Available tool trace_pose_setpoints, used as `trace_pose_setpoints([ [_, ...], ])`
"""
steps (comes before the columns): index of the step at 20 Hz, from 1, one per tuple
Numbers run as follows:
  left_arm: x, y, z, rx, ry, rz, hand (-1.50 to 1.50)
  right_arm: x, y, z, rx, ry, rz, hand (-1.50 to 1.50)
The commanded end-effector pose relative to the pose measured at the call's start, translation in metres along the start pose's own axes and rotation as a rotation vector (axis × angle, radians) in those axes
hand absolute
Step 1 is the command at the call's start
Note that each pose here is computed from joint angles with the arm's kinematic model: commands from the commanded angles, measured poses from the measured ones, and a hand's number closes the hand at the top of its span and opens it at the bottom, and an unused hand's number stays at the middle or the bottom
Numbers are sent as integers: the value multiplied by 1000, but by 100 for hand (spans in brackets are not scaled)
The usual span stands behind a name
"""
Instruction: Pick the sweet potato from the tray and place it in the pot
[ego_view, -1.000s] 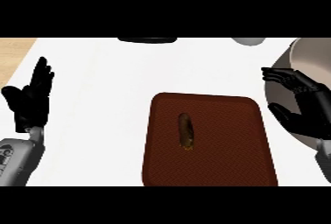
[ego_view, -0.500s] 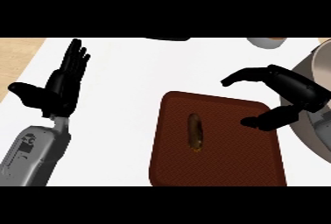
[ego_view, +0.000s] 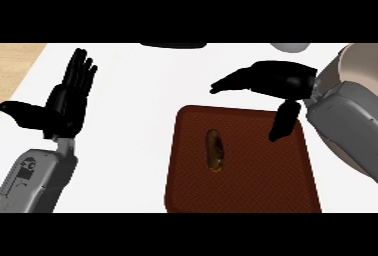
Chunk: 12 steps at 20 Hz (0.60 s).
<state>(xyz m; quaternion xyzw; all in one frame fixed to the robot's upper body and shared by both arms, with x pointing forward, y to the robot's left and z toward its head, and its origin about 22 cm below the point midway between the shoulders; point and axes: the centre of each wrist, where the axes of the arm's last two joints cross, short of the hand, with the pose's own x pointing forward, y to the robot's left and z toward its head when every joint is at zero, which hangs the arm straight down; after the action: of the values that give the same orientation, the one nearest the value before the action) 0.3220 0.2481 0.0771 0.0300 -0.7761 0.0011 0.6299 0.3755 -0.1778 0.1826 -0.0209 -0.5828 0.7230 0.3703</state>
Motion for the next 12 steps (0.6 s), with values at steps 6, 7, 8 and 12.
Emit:
trace_pose_setpoints([
  [6,2,3,10,40,26,0,0,50,17,-86,279,67,173,-150],
  [7,6,15,4,28,-5,5,0,51,-2,-95,298,99,185,-150],
  [8,12,38,-1,40,20,9,0,56,21,-96,302,93,205,-150],
  [12,-5,19,10,55,14,-1,0,68,46,-113,350,141,218,-150],
])
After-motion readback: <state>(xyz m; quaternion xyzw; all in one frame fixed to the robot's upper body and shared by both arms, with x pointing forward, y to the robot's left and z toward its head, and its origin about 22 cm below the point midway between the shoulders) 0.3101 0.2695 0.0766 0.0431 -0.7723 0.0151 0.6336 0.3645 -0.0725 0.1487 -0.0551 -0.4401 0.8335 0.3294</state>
